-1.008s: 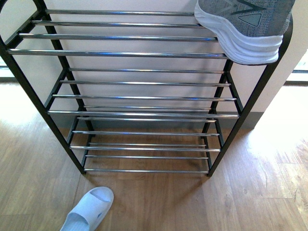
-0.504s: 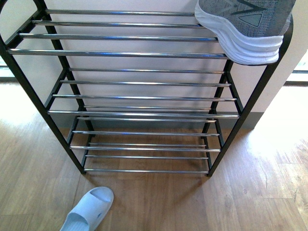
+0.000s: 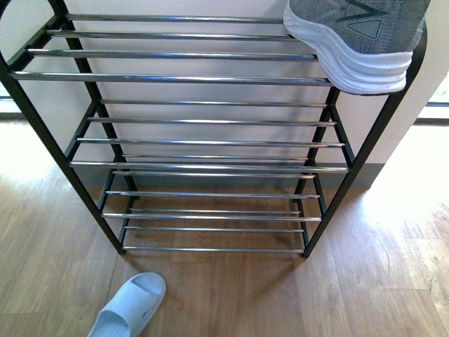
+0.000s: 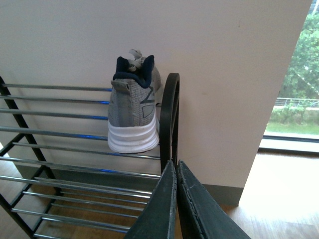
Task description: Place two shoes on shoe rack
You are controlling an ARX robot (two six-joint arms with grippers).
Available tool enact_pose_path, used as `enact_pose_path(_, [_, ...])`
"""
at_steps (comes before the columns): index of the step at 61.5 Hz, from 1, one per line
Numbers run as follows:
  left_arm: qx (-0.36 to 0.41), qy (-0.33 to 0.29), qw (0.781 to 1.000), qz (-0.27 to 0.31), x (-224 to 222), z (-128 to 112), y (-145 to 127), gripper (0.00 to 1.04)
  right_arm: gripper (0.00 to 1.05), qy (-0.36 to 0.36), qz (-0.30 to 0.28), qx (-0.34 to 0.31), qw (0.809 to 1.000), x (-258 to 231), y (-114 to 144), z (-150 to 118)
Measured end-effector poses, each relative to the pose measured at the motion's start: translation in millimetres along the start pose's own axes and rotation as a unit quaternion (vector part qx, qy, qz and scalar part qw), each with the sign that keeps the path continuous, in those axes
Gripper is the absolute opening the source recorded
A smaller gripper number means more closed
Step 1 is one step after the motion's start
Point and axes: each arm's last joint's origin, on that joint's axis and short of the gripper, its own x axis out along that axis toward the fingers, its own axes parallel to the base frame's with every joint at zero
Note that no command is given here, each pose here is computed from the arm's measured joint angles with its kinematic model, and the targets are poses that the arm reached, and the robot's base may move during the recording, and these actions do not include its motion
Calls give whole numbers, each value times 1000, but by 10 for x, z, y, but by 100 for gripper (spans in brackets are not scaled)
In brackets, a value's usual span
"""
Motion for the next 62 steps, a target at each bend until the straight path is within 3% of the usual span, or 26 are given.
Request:
enact_pose_path(16, [0, 0, 1000, 0, 0, 0, 0, 3, 2, 0, 5, -1, 1000, -103, 140, -115])
enact_pose_path(62, [0, 0, 1000, 0, 0, 0, 0, 3, 2, -13, 1, -1, 1000, -265, 142, -220])
